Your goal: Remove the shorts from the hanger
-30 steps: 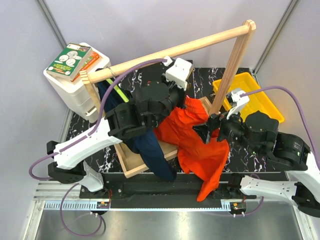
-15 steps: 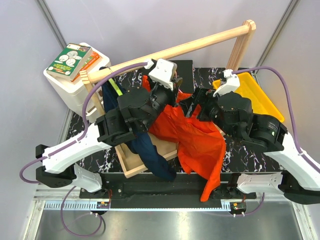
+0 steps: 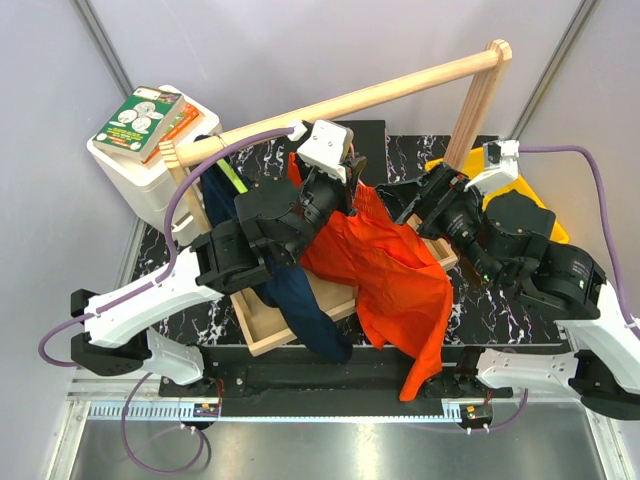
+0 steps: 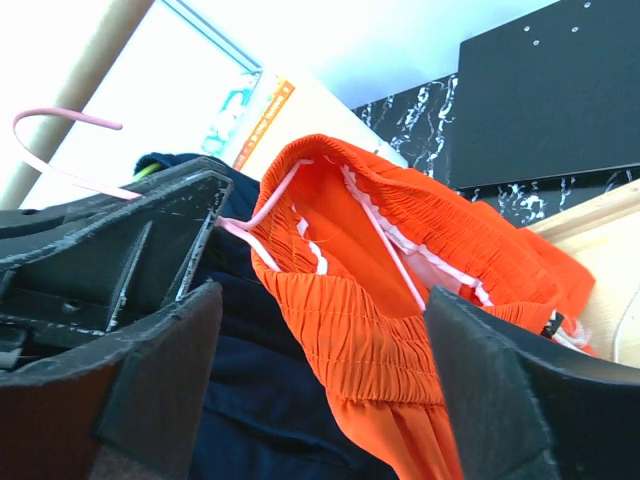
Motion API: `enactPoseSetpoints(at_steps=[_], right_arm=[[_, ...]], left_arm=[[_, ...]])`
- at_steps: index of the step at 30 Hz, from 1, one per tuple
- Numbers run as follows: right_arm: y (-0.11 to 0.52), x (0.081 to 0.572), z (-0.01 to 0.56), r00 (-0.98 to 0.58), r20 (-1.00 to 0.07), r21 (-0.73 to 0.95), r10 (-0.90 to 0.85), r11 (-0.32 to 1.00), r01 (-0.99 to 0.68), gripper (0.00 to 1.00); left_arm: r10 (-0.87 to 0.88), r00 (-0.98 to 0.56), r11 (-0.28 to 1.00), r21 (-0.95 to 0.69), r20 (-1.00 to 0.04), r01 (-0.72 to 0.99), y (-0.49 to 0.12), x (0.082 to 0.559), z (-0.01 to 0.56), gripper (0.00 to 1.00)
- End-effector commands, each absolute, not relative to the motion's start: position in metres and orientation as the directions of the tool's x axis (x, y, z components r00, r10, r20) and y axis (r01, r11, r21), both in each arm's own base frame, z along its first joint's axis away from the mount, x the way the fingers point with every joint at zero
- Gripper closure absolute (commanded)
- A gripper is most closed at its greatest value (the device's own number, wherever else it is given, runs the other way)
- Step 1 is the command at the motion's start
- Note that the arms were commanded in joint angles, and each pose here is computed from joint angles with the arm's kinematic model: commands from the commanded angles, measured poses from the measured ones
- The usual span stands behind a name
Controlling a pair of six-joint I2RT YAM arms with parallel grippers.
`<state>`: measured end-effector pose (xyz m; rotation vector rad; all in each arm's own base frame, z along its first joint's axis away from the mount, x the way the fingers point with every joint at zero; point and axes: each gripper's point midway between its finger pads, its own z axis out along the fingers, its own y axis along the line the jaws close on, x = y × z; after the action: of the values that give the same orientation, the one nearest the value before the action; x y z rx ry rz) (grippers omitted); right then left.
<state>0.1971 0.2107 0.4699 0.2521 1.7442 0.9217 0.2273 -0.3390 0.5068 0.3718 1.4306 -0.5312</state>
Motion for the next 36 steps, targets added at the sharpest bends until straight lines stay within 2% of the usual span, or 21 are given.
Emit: enactPoseSetpoints(at_steps=[1,6,11,13,16,18,22,24,29,35,36], right_arm=[[0.215,0.204,0.48,-0.36,-0.671,0.739,0.648,0.626,-0.25,0.14],[0.223,0.205,0.478,-0.374,-0.675,0.735,0.636,0.627,-0.259,0.3],[0.227,0.206,0.476,-0.377,-0.684,0.726,0.625,0.635,-0.265,0.38],[0.228,0.206,0.476,-0.378,-0.69,0.72,0.617,0.639,-0.27,0.53],[0.226,0.205,0.473,-0.375,-0.695,0.715,0.613,0.645,-0.27,0.67],[0.222,0.204,0.473,-0.369,-0.701,0.709,0.61,0.651,-0.272,0.69],[0.218,0.201,0.471,-0.367,-0.717,0.694,0.593,0.661,-0.287,1.0],[0.217,0.198,0.468,-0.373,-0.725,0.685,0.579,0.662,-0.303,1.0],[0.234,0.168,0.466,-0.411,-0.817,0.576,0.405,0.625,-0.527,1.0],[0.203,0.138,0.424,-0.421,-0.856,0.51,0.299,0.624,-0.592,1.0],[0.194,0.125,0.426,-0.407,-0.868,0.494,0.286,0.59,-0.639,1.0]], left_arm=[[-0.287,0.096,0.812,-0.189,-0.953,0.552,-0.321,0.221,0.549,1.0],[-0.293,0.097,0.811,-0.193,-0.951,0.552,-0.32,0.22,0.552,1.0],[-0.29,0.096,0.815,-0.193,-0.952,0.546,-0.318,0.221,0.55,1.0],[-0.291,0.098,0.817,-0.194,-0.952,0.543,-0.318,0.221,0.55,1.0],[-0.289,0.097,0.826,-0.197,-0.952,0.529,-0.317,0.223,0.549,1.0],[-0.285,0.099,0.837,-0.198,-0.953,0.51,-0.314,0.225,0.548,1.0],[-0.281,0.1,0.863,-0.206,-0.955,0.46,-0.308,0.231,0.542,1.0],[-0.284,0.102,0.879,-0.216,-0.953,0.425,-0.303,0.234,0.54,1.0],[-0.301,0.143,0.909,-0.239,-0.943,0.342,-0.29,0.241,0.544,1.0],[-0.323,0.173,0.926,-0.273,-0.93,0.259,-0.278,0.247,0.548,1.0],[-0.333,0.176,0.927,-0.288,-0.926,0.241,-0.275,0.247,0.548,1.0]])
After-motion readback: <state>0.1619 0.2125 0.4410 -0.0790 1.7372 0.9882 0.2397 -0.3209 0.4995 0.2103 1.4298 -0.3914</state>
